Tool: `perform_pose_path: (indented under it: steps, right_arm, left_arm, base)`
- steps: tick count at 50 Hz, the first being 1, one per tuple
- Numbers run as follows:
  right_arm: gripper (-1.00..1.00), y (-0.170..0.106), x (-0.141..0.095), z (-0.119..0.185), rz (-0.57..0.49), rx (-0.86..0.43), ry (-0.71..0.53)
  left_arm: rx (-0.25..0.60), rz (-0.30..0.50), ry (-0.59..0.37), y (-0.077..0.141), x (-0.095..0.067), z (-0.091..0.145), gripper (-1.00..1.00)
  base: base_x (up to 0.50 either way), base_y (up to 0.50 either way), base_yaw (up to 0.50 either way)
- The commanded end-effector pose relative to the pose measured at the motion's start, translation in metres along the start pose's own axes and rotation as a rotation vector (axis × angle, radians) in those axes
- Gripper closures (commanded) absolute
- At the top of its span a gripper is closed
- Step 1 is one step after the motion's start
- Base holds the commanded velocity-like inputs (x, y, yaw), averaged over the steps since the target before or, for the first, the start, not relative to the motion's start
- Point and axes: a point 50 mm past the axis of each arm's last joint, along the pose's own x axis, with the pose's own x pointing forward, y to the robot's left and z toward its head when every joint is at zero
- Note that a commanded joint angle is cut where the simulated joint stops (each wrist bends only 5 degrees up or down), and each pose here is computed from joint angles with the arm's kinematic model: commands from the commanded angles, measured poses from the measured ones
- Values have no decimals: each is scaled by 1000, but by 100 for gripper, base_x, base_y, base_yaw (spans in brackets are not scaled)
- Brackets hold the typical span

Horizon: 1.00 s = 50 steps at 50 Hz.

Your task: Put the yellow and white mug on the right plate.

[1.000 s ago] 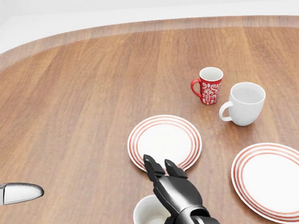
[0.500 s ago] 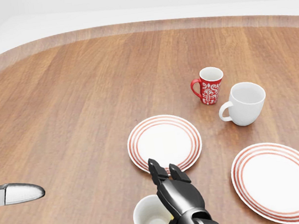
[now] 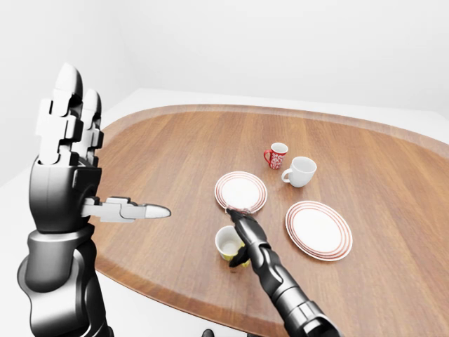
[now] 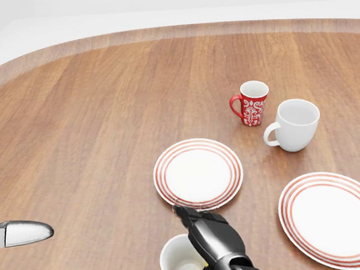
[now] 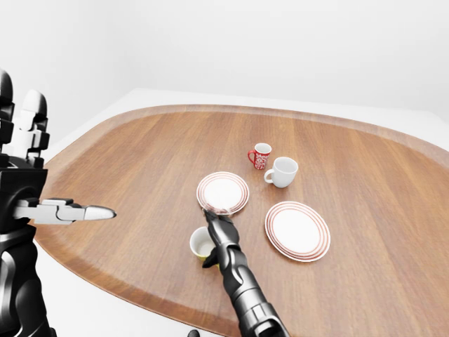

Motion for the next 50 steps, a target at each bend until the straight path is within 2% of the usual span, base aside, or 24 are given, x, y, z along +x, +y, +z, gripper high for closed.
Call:
perform_pose_path:
  steps: [1,15,23,29,36,50]
  right_arm:
    - [100,4,1,-5,11,-2,8]
    - [100,1,0,-2,3,16,5]
    - [100,-11,1,0,-17,23,2]
    - [100,-25,0,6,-37,30,-34]
    - [100,-55,-5,21,-79,26,-118]
    - [100,-87,2,1,-136,39,-68]
  left_arm:
    - [-1,0,2,0,0,0,-100]
    - [0,0,-1,0,0,0,-100]
    - [2,1,-9,1,0,2,-100]
    - [2,1,-10,1,1,2,-100]
    - [1,1,-5,1,0,1,-100]
    - [2,-1,-9,0,1,2,-100]
  base:
    - [0,0,0]
    - [0,0,0]
    - [0,0,0]
    - [0,0,0]
    - [0,0,0]
    - [0,0,0]
